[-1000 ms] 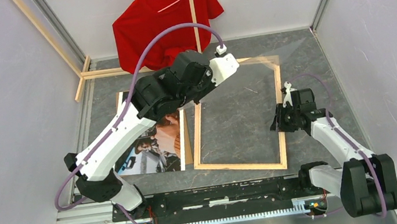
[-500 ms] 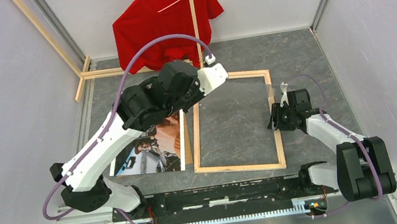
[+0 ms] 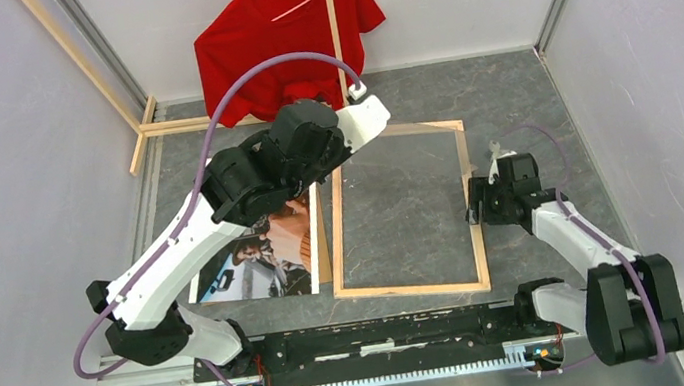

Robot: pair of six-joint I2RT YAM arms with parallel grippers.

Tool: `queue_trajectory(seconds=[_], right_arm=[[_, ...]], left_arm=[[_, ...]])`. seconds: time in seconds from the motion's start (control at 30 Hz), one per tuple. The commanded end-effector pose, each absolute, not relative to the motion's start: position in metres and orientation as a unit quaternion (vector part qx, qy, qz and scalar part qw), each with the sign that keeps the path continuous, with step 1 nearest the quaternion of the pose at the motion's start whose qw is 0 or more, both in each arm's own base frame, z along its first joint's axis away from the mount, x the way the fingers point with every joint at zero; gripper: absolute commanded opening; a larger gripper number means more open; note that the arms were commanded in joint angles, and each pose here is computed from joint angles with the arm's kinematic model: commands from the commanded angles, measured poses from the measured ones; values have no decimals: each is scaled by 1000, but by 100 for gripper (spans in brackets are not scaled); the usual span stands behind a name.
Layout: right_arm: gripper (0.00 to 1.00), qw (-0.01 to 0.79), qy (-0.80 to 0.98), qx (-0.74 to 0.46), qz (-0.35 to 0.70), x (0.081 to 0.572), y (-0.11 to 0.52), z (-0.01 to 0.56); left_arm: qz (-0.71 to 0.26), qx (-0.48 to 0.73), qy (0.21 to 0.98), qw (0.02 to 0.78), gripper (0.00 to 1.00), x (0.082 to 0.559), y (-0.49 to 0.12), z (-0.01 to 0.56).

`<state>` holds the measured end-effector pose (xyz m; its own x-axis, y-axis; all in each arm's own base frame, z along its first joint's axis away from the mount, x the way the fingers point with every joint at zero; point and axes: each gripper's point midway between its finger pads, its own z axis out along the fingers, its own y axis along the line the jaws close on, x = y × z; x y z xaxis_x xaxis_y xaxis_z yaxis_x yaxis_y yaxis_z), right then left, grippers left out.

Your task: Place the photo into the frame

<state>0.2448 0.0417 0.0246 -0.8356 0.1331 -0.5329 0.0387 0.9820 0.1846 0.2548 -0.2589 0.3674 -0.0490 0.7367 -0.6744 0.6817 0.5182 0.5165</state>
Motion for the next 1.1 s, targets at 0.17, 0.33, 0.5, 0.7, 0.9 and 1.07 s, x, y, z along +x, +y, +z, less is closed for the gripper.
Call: queue_trajectory(seconds=[0.17, 0.33, 0.5, 0.7, 0.9, 1.07], right_arm=[[84, 409, 902, 63, 126, 309, 58, 114], [90, 437, 885, 49, 153, 375, 79, 132], [90, 444, 882, -4, 158, 448, 137, 141], [87, 456, 874, -44, 160, 507, 185, 137], [82, 432, 885, -60, 164, 531, 205, 98], [76, 381, 906, -72, 169, 515, 207, 54]], left_arm=[[109, 373, 703, 596, 2, 305, -219, 435], [125, 332, 714, 604, 2, 328, -180, 442], [131, 311, 716, 611, 2, 329, -156, 450], [146, 310, 716, 608, 2, 321, -141, 448], [153, 318, 722, 595, 2, 315, -134, 436], [153, 318, 723, 593, 2, 312, -132, 435]])
